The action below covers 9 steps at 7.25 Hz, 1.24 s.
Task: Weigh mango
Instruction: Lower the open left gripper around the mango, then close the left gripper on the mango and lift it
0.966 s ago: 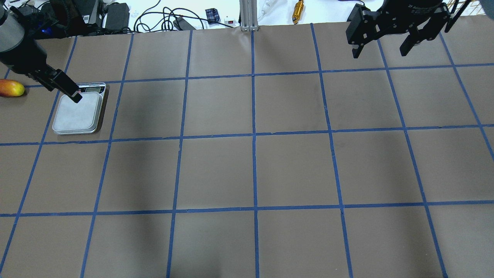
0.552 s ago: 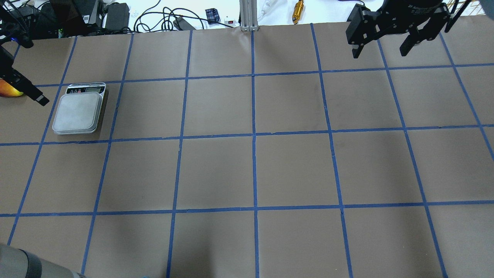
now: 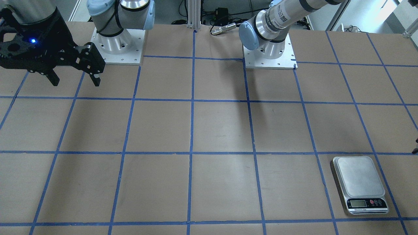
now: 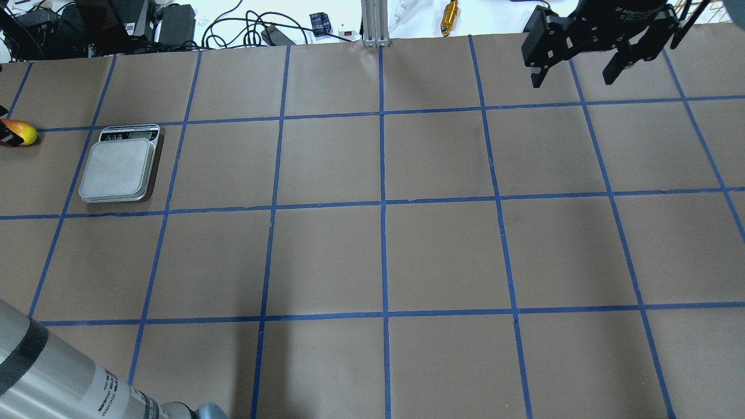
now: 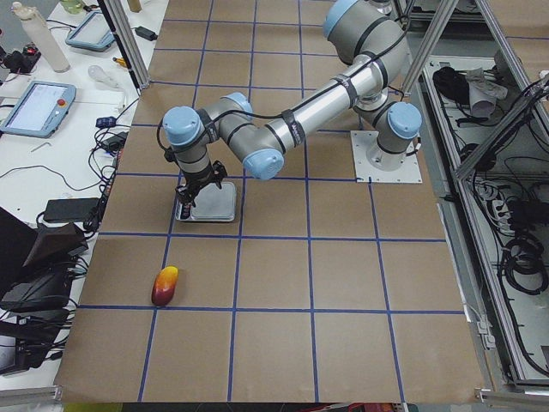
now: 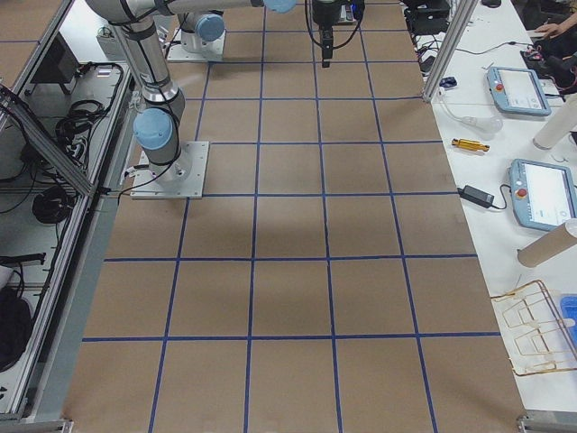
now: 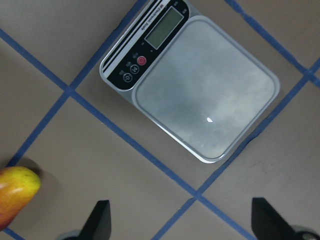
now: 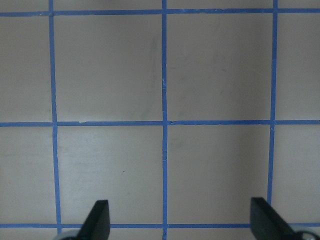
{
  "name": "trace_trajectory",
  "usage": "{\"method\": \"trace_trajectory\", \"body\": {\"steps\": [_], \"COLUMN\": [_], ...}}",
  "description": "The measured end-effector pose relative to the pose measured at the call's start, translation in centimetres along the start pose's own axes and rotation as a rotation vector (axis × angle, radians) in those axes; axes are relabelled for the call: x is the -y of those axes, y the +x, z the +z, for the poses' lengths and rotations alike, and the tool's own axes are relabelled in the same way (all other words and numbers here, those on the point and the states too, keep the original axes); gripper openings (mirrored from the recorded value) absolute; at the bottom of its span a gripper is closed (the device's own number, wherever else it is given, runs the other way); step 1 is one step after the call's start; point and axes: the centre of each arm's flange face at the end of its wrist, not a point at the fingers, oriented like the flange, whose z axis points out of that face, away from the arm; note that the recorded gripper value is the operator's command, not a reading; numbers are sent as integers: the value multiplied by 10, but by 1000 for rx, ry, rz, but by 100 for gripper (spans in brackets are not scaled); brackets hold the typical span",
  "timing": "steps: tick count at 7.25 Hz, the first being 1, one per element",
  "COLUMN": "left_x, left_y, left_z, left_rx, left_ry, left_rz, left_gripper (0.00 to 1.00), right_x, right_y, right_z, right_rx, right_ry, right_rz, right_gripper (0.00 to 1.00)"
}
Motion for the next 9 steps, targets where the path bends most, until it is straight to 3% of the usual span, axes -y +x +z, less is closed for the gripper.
{"method": "trace_trajectory", "body": {"steps": [4,9], "left_x": [-55,-88], "left_y": [-87,-138], "left_z": [46,95], "left_rx": [74,145], "left_ry": [35,39], "left_rz": [180,516], "left_gripper": [100,100], "right_x": [0,0], "right_y": [0,0], "right_z": [0,0], "right_rx": [0,0], "right_ry": [1,0], "right_rz": [0,0], "right_gripper": [100,100]}}
